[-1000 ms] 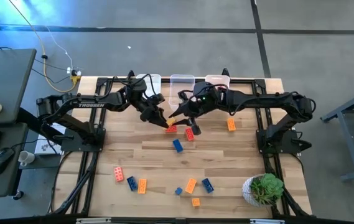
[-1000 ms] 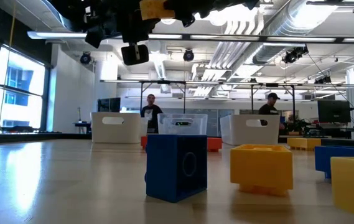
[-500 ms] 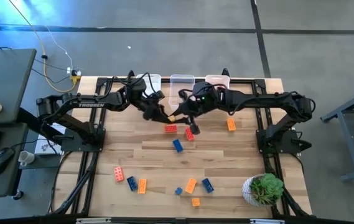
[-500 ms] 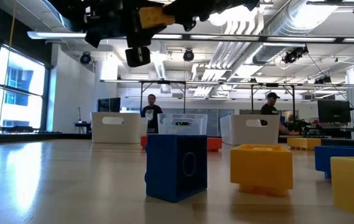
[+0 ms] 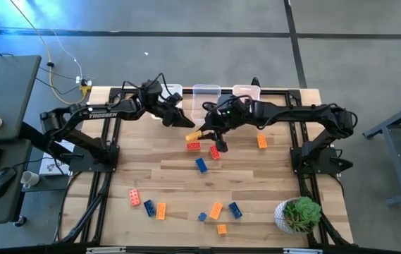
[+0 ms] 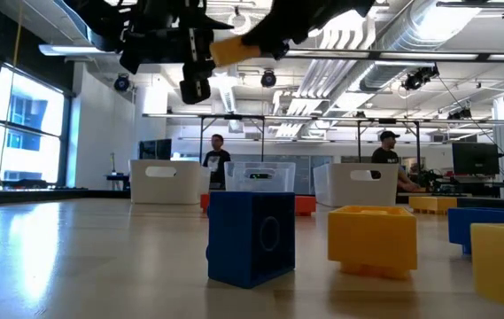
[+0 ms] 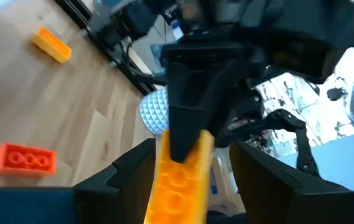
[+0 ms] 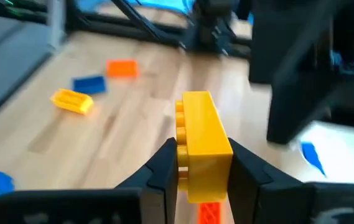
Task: Sort & place blocks by color
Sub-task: Put the yellow game piece into the transparent bin
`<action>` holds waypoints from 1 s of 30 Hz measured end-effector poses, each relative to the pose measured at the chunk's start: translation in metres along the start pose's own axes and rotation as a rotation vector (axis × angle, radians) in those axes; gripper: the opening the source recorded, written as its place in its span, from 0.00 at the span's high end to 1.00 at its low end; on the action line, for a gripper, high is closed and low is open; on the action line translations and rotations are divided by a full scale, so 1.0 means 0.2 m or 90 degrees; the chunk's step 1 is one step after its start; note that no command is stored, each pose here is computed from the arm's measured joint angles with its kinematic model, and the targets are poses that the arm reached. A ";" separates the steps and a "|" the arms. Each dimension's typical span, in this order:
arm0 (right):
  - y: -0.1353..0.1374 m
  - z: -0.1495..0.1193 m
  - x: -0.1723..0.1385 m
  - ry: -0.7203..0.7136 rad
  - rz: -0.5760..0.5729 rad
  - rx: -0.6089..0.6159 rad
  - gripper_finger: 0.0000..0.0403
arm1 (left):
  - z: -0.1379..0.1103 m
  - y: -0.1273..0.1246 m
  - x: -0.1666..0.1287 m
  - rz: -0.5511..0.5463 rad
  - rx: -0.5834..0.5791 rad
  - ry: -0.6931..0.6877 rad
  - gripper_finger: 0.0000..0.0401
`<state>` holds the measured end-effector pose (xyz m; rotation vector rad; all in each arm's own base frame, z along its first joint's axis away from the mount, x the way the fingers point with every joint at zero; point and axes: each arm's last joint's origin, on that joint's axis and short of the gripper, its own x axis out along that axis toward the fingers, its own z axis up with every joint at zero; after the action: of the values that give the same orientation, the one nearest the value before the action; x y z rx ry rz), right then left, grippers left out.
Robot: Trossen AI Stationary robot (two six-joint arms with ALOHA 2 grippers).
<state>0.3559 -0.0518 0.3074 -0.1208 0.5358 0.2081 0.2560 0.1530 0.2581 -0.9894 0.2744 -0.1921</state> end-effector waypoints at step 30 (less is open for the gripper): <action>-0.51 -0.37 0.09 0.159 -0.371 0.274 0.79 | -0.11 0.19 -0.07 0.412 -0.021 -0.034 0.51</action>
<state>0.3575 -0.1597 0.2413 0.1210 0.7593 -0.4968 0.2377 0.1597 0.2164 -0.8915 0.5336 0.4285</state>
